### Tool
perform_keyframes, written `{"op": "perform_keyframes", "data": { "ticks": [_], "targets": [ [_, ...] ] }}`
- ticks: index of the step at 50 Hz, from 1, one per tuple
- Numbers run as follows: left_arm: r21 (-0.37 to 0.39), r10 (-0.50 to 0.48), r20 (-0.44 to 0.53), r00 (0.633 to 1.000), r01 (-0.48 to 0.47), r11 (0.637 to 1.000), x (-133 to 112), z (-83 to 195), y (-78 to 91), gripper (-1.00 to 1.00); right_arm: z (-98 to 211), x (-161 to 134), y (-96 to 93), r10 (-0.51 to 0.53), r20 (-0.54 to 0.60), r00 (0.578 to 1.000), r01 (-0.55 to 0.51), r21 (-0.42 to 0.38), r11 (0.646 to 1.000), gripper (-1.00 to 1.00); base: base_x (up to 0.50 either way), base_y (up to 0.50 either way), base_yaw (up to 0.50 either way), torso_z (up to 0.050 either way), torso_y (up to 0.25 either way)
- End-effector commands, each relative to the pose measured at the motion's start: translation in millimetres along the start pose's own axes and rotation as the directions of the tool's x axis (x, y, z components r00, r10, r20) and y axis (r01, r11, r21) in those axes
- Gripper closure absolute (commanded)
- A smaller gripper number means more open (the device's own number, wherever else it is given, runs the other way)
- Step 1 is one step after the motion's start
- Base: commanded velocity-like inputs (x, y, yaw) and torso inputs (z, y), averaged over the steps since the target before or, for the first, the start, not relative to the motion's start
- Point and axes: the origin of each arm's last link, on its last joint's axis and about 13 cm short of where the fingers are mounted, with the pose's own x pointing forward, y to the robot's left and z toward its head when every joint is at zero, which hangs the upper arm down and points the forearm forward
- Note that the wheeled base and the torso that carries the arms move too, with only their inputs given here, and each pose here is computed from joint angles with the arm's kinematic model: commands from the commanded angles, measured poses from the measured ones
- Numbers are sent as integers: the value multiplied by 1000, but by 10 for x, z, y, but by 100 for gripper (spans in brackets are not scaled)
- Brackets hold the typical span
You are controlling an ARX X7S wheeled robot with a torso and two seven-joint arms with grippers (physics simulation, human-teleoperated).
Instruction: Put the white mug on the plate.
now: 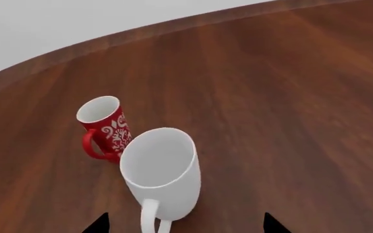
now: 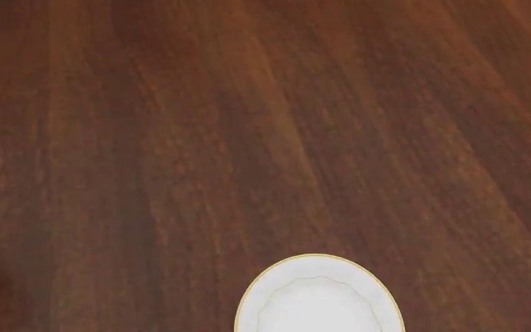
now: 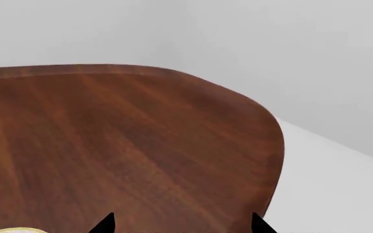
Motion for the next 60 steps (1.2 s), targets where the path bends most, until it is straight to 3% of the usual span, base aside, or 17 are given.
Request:
{"op": "perform_keyframes", "data": {
  "ticks": [1,27,60],
  "targets": [
    [0,19,-18,1000,-19,1000,200,16,51,-100,-13,8,3,3,-3,1000,-3,3,1000,-100,0,0,0,0,0],
    [-66,-13,-141,990,4,998,448,-293,109,-100,-24,0,-31,5,0,1000,-5,1,1000,-100,0,0,0,0,0],
    [-13,9,-163,987,-11,1000,788,-312,125,-100,-14,19,35,12,-11,1000,-12,0,1000,-100,0,0,0,0,0]
  ]
}}
